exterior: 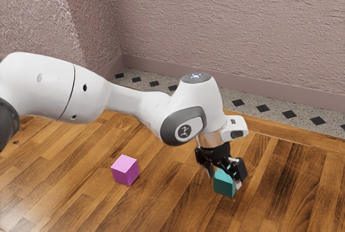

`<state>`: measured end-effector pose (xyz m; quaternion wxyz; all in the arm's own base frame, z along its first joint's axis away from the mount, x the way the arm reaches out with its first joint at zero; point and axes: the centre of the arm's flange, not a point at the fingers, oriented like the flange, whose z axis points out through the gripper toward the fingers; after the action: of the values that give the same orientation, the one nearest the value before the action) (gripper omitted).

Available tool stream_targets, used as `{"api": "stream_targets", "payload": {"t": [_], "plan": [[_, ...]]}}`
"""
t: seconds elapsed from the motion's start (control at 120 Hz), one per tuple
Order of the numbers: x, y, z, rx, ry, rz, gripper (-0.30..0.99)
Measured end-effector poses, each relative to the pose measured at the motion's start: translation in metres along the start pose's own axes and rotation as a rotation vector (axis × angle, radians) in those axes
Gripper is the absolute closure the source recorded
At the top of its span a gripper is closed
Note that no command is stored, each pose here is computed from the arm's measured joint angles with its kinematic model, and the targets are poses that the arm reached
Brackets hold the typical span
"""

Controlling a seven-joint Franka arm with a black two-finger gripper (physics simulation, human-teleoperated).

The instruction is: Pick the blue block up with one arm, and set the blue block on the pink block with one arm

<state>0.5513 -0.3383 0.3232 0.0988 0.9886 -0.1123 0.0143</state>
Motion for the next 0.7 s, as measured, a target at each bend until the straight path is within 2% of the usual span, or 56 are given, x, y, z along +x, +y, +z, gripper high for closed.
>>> {"api": "stream_targets", "payload": {"t": [0.192,0.458,0.7], "plan": [[0.028,-0.024,0.017,-0.005,0.006,0.001,0.00],[0.038,-0.031,0.029,-0.014,-0.003,0.018,0.00],[0.036,-0.035,0.047,-0.021,-0.047,-0.017,0.00]]}}
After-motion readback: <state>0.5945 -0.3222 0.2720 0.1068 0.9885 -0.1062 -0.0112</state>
